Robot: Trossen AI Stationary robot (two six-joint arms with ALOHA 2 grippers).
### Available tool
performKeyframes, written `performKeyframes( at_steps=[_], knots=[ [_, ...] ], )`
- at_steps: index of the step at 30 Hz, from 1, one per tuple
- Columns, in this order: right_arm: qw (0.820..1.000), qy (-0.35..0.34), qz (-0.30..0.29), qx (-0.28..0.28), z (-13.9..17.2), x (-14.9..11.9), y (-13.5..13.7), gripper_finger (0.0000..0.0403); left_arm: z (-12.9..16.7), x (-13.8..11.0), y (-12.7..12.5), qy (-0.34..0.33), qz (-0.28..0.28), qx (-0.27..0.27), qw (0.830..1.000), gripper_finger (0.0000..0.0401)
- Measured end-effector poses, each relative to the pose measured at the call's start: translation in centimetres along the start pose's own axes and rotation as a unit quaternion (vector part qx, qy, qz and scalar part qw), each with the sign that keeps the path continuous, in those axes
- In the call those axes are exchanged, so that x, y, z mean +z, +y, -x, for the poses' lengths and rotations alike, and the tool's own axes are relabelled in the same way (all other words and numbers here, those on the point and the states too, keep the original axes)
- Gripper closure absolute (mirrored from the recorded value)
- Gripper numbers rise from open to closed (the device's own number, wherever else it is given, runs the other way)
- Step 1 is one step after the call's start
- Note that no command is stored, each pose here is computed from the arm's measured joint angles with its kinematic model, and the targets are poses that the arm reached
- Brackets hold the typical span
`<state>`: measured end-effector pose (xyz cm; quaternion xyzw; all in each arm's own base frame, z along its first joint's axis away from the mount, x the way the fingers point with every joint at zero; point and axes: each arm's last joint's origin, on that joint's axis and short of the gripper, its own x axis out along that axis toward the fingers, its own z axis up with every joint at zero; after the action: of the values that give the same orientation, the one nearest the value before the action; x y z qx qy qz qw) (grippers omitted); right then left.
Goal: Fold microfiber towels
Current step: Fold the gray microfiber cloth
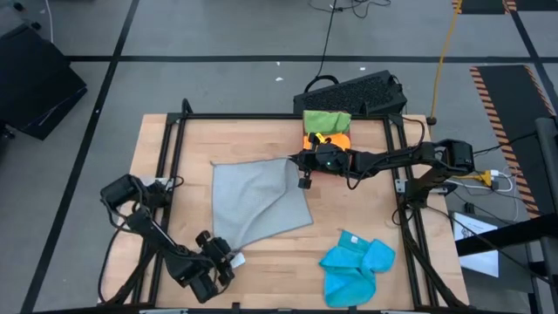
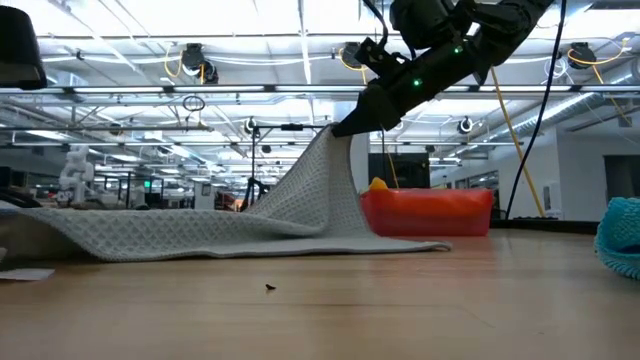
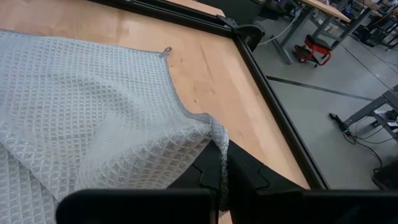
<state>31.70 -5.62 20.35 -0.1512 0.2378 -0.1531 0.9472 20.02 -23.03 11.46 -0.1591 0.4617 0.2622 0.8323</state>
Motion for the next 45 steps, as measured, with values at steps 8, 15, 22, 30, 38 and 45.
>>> performKeyframes(
  at_steps=[8,15,22,30,38,45],
  knots=[
    [1.0,0.003,0.005,0.001,0.0,-0.1,0.0,0.0399,6.0,3.3,1.7,0.095,-0.097,-0.002,0.991,0.0385],
    [1.0,0.01,0.002,0.003,0.0,-0.2,0.1,0.0399,8.8,5.6,3.1,0.022,-0.06,-0.031,0.997,0.033],
    [1.0,0.013,0.0,0.004,0.0,-0.2,0.1,0.0399,6.1,3.4,0.4,0.082,0.001,-0.049,0.995,0.0226],
    [1.0,0.004,-0.01,0.015,0.0,-0.1,0.1,0.0399,2.3,0.7,-0.6,0.154,0.104,0.03,0.982,0.0181],
    [1.0,0.004,-0.012,0.014,0.0,-0.1,0.1,0.0399,2.3,1.2,-0.2,0.109,0.124,0.043,0.985,0.0221],
    [1.0,0.004,-0.013,0.014,0.0,-0.1,0.1,0.0399,2.1,1.6,0.3,0.094,0.143,0.068,0.983,0.0243]
  ],
)
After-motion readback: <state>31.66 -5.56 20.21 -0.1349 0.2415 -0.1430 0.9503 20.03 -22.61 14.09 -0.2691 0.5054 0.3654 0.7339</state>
